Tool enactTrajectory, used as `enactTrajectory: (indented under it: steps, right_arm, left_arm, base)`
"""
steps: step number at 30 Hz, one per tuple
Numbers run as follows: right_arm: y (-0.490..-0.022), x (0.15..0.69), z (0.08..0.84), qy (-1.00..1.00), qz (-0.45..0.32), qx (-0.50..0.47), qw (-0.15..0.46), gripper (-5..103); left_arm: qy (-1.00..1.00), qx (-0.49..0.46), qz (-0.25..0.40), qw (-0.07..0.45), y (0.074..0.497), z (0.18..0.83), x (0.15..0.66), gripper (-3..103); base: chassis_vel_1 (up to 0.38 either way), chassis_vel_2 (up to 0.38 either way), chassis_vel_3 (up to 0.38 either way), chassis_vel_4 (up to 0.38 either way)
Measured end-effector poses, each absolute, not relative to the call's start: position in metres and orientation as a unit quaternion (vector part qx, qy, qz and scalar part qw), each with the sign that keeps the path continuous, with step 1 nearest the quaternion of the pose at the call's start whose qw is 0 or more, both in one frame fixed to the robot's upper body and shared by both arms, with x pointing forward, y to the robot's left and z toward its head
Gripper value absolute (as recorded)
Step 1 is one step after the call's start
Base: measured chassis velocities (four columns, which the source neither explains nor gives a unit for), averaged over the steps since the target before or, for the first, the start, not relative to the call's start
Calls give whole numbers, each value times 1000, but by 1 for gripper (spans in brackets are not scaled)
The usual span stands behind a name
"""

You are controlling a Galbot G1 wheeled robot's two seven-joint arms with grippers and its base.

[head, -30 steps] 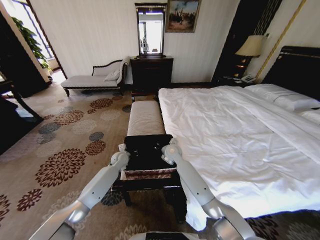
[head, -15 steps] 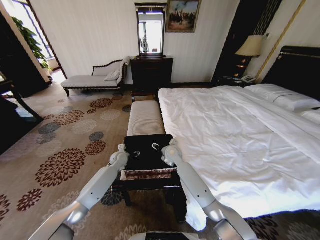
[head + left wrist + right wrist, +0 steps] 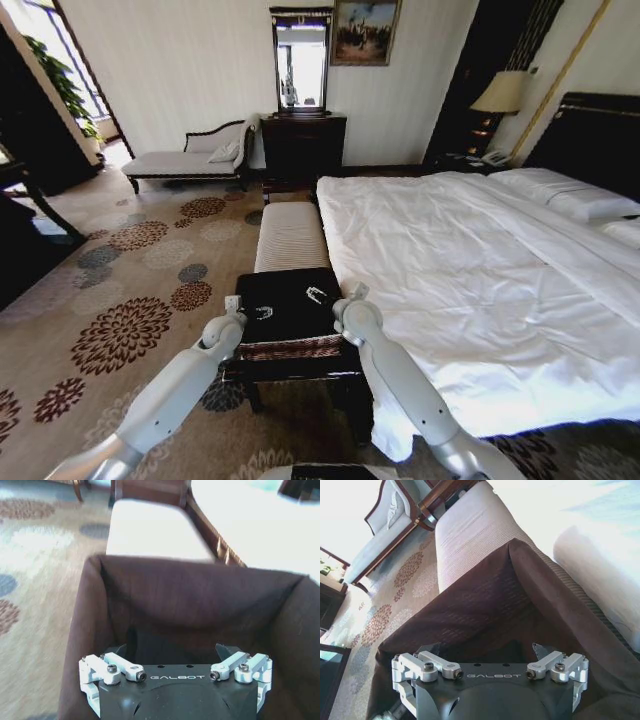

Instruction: Fold the clothes on the bed and place them into the basket.

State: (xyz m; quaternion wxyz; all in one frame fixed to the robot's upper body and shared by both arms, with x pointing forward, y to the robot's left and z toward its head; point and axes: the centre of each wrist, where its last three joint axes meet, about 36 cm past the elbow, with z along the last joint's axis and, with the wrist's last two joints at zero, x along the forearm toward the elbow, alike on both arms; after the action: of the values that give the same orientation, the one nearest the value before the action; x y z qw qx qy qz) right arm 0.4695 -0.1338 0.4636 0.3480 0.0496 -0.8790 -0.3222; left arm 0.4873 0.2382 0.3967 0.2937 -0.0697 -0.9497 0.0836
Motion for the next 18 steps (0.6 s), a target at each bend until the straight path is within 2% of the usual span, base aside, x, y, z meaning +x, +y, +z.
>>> enactTrajectory:
  steps: [3, 5, 6, 10, 12, 14, 16, 17, 18]
  right_arm:
    - [-137, 465, 462, -880, -323, 50, 344, 100]
    - [-142, 459, 462, -882, -328, 53, 333, 100]
    - [-142, 459, 462, -882, -328, 53, 333, 100]
    - [-154, 447, 462, -894, -333, 61, 294, 100]
    - [-157, 444, 462, -897, -333, 63, 283, 100]
    - [-164, 437, 462, -907, -329, 65, 254, 100]
    - [-178, 427, 455, -933, -302, 62, 188, 100]
    - [-178, 427, 455, -933, -302, 62, 188, 100]
    - [-184, 423, 451, -943, -286, 59, 161, 100]
  left_arm:
    - [-954, -70, 98, 273, 236, 398, 488, 100]
    - [-964, -74, 115, 226, 230, 404, 493, 100]
    - [-964, -74, 115, 226, 230, 404, 493, 100]
    - [-982, -88, 113, 121, 222, 424, 496, 100]
    - [-984, -91, 107, 108, 224, 428, 493, 100]
    - [-988, -97, 86, 84, 229, 434, 482, 100]
    - [-992, -99, 56, 59, 238, 436, 466, 100]
    - [-992, -99, 56, 59, 238, 436, 466, 100]
    - [-993, -97, 44, 49, 242, 436, 457, 100]
  base:
    - [0, 0, 0, 0]
    - [0, 0, 0, 0]
    - [0, 0, 0, 0]
    - [0, 0, 0, 0]
    - [0, 0, 0, 0]
    - [0, 0, 0, 0]
    - [0, 0, 0, 0]
    - [0, 0, 0, 0]
    - [0, 0, 0, 0]
